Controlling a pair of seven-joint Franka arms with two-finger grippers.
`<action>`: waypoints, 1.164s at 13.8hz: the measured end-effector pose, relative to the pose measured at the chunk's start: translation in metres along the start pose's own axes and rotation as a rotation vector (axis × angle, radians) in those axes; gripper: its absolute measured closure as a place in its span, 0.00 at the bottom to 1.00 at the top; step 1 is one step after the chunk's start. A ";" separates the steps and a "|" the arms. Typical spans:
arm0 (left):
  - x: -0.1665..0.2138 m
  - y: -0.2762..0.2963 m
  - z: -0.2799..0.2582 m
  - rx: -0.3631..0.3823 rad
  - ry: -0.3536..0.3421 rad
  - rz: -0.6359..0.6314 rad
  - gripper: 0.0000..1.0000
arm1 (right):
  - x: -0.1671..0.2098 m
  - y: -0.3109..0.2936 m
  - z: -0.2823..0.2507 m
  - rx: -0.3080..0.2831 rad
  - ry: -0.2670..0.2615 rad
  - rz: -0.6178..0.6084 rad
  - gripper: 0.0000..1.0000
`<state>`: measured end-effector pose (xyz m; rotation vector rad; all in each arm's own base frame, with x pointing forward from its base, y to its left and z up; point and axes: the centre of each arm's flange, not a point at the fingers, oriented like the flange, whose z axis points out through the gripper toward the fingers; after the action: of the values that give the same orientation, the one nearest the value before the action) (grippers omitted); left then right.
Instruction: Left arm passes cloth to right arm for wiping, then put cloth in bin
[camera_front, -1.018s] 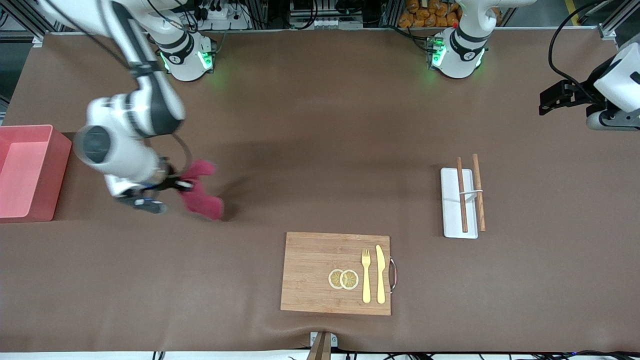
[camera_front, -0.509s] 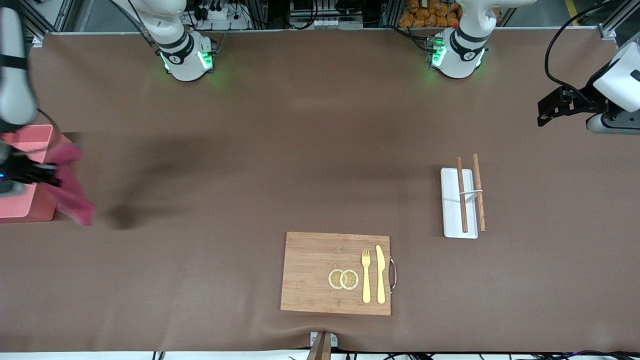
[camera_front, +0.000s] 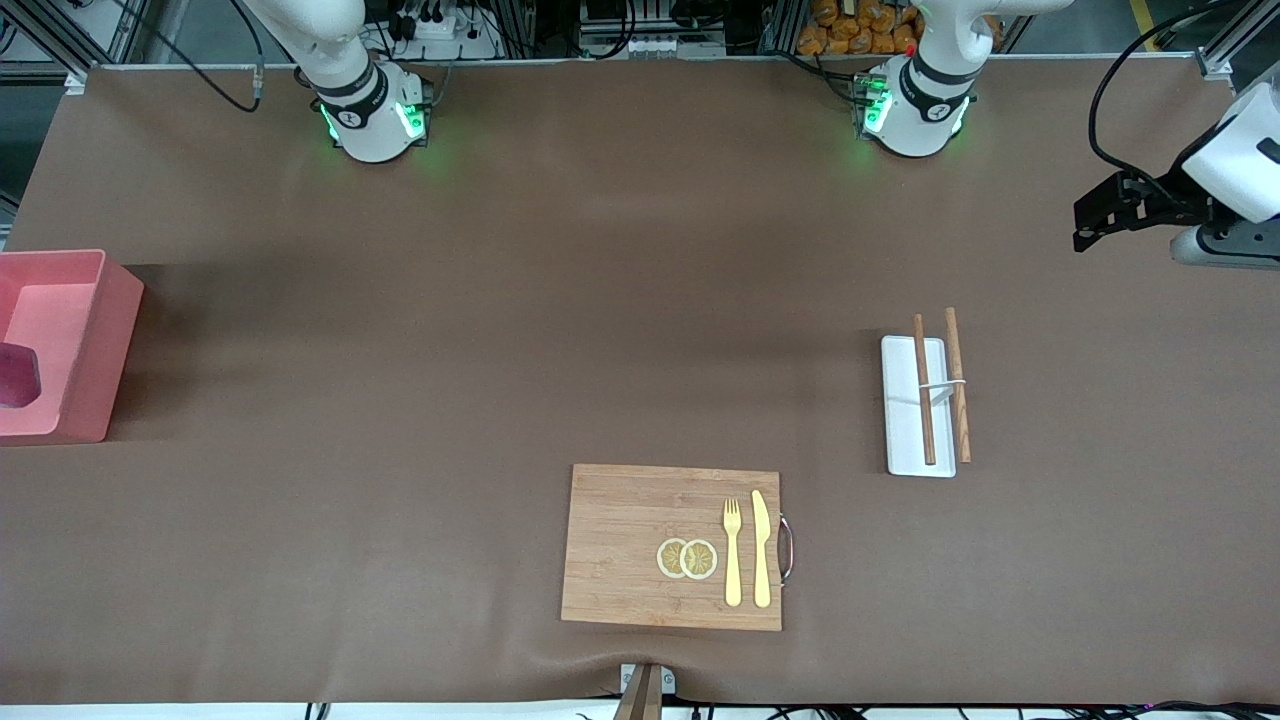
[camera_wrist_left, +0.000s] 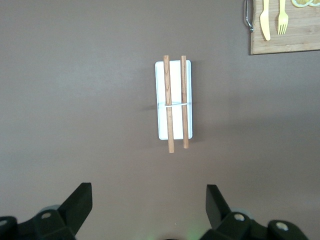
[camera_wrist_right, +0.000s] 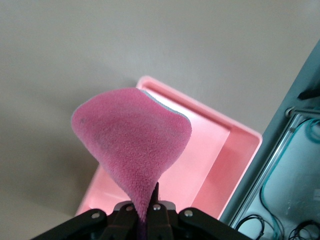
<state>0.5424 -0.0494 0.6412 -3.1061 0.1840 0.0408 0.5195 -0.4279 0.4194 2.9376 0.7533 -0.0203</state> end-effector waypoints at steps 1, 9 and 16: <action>0.000 0.000 0.000 0.000 0.000 0.003 0.00 | -0.016 0.012 0.042 0.026 -0.009 0.003 0.97; 0.000 0.003 0.000 0.000 -0.001 0.011 0.00 | -0.014 0.034 0.118 0.113 0.050 0.009 0.30; 0.000 0.003 0.000 0.000 0.000 0.010 0.00 | 0.081 -0.034 -0.035 0.274 -0.066 0.244 0.00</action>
<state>0.5422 -0.0519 0.6410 -3.1051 0.2000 0.0417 0.5742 -0.3559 0.4478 3.2484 0.4074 -0.2148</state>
